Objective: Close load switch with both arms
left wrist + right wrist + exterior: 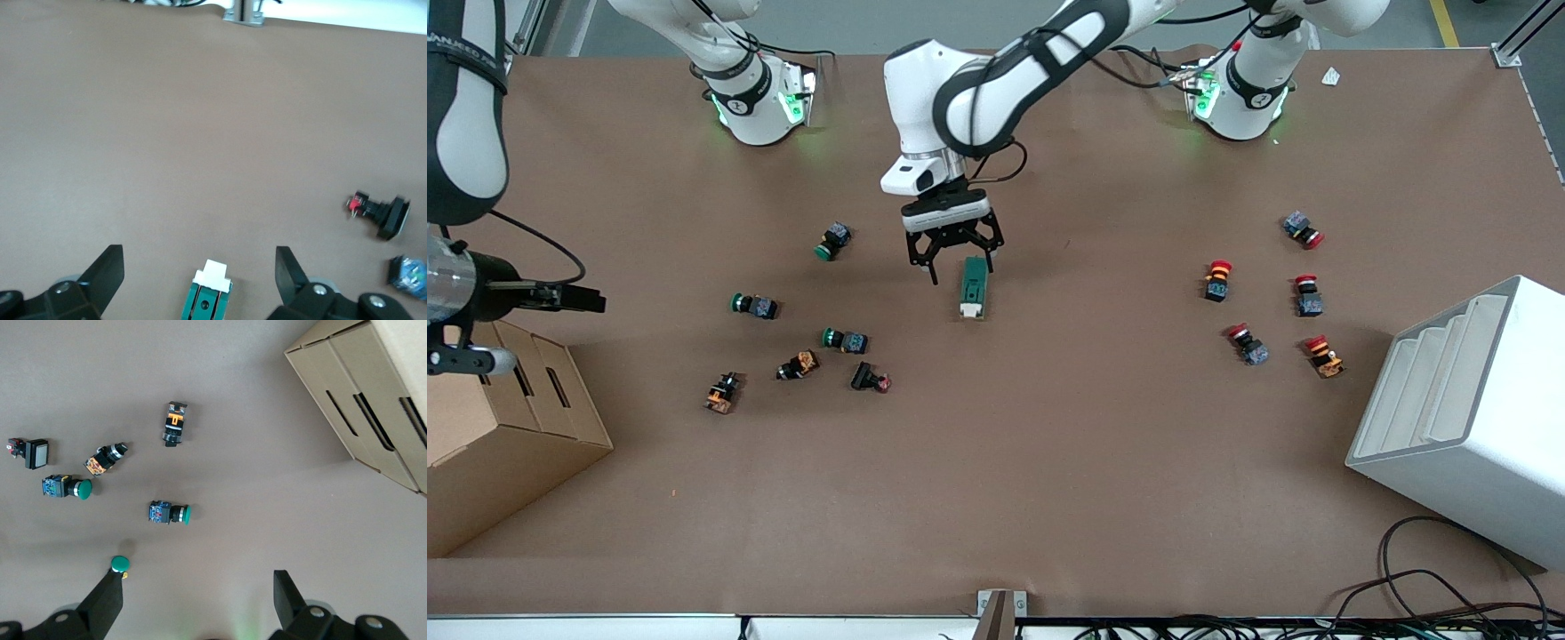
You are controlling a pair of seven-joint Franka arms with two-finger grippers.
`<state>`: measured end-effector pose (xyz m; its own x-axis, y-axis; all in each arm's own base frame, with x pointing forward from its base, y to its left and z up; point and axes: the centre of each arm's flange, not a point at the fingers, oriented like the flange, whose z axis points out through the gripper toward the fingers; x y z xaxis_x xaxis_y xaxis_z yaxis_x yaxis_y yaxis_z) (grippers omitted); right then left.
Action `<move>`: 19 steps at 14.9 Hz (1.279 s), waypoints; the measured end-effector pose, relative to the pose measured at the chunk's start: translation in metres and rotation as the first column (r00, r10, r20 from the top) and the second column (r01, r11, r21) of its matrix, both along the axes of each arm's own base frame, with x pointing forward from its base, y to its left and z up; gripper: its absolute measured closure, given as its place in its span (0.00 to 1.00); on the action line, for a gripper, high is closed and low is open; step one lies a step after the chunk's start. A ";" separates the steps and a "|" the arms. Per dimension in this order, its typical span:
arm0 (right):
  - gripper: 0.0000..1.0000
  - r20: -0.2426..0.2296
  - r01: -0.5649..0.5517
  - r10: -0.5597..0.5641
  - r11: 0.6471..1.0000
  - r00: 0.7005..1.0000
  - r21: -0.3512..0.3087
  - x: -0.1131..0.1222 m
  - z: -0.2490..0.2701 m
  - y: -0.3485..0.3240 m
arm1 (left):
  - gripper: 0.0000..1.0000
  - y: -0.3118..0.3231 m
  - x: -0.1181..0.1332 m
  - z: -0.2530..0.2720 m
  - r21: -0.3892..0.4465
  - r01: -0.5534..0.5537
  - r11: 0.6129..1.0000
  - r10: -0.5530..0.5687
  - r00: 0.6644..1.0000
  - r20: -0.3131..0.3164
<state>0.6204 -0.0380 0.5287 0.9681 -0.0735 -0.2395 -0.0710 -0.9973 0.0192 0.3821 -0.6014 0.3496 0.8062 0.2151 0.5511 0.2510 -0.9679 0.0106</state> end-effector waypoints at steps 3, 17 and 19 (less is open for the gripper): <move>0.00 -0.004 -0.004 0.004 1.000 1.000 0.001 -0.003 0.019 0.003 | 0.00 0.032 0.036 0.078 -0.094 -0.070 0.993 0.060 0.993 -0.106; 0.00 0.023 -0.003 0.003 1.000 1.000 0.027 -0.014 0.046 0.006 | 0.00 0.384 0.207 0.285 -0.037 0.169 0.985 -0.171 0.928 -0.330; 0.00 0.034 -0.011 0.010 1.000 0.999 0.027 -0.013 0.048 0.010 | 0.00 0.433 0.196 0.305 -0.060 0.208 0.976 -0.215 0.895 -0.391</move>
